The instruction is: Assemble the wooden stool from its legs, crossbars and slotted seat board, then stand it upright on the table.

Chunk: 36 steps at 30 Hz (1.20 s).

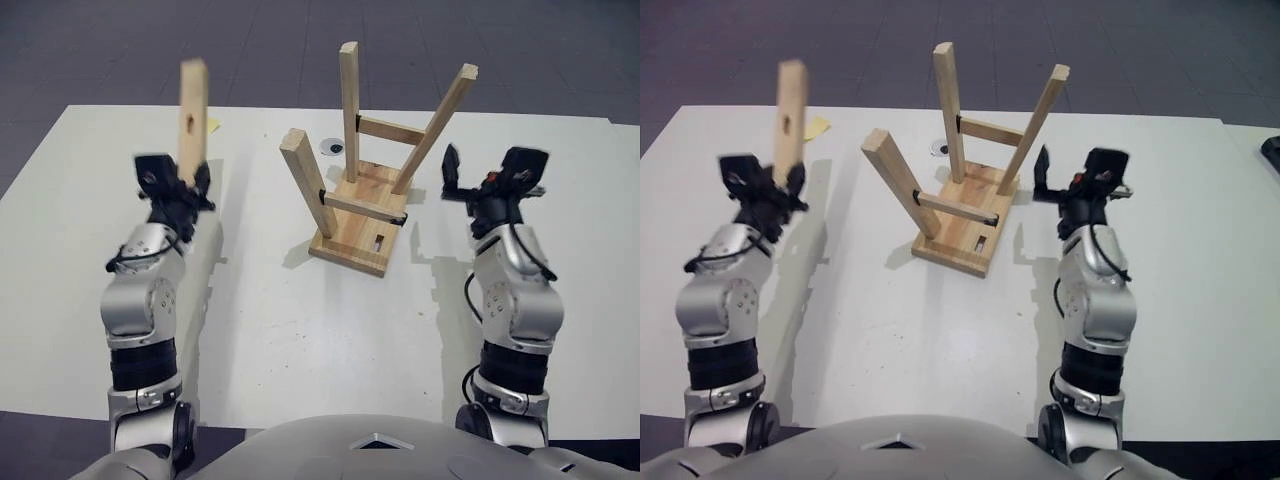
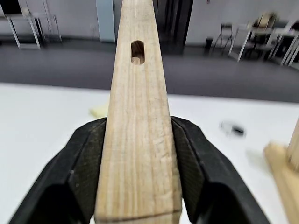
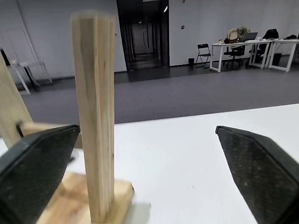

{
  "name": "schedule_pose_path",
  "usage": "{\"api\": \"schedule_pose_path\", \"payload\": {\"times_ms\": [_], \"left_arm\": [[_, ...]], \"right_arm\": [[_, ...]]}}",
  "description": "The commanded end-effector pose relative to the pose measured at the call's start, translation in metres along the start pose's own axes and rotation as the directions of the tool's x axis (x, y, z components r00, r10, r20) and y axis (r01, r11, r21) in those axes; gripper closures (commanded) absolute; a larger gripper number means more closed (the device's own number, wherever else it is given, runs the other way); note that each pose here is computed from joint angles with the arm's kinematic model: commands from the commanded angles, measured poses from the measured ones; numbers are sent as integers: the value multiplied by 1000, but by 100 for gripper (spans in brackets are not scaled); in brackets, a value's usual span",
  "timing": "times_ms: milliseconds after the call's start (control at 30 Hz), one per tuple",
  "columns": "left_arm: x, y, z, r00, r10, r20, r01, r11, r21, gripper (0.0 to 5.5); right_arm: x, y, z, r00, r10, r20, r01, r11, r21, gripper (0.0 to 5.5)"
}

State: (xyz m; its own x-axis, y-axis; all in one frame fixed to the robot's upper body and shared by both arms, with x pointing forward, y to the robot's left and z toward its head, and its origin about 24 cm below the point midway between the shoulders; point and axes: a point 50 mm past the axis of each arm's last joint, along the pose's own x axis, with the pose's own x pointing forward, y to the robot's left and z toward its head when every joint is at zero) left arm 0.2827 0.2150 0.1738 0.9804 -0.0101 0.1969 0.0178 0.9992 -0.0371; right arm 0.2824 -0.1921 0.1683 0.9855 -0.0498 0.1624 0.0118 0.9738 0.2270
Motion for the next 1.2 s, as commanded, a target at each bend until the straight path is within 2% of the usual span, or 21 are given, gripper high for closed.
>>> {"api": "schedule_pose_path", "payload": {"times_ms": [33,167,333,600,967,1200], "left_arm": [[6,-17,54,962,-146,230,130,988,83,344],[7,-35,76,905,-305,297,256,948,191,344],[5,-61,80,841,-455,294,387,885,260,344],[-2,-94,74,740,-620,262,549,781,297,344],[-10,-105,64,699,-681,216,613,727,308,344],[-12,-106,62,700,-683,209,615,725,310,344]], "right_arm": [[12,24,63,959,192,207,-237,947,219,10],[15,61,106,838,418,350,-524,795,306,10],[24,96,116,747,569,344,-664,655,361,10],[45,111,113,740,603,299,-665,589,459,10],[47,115,120,719,607,338,-676,496,546,10],[46,110,125,720,599,349,-674,486,556,114]]}}
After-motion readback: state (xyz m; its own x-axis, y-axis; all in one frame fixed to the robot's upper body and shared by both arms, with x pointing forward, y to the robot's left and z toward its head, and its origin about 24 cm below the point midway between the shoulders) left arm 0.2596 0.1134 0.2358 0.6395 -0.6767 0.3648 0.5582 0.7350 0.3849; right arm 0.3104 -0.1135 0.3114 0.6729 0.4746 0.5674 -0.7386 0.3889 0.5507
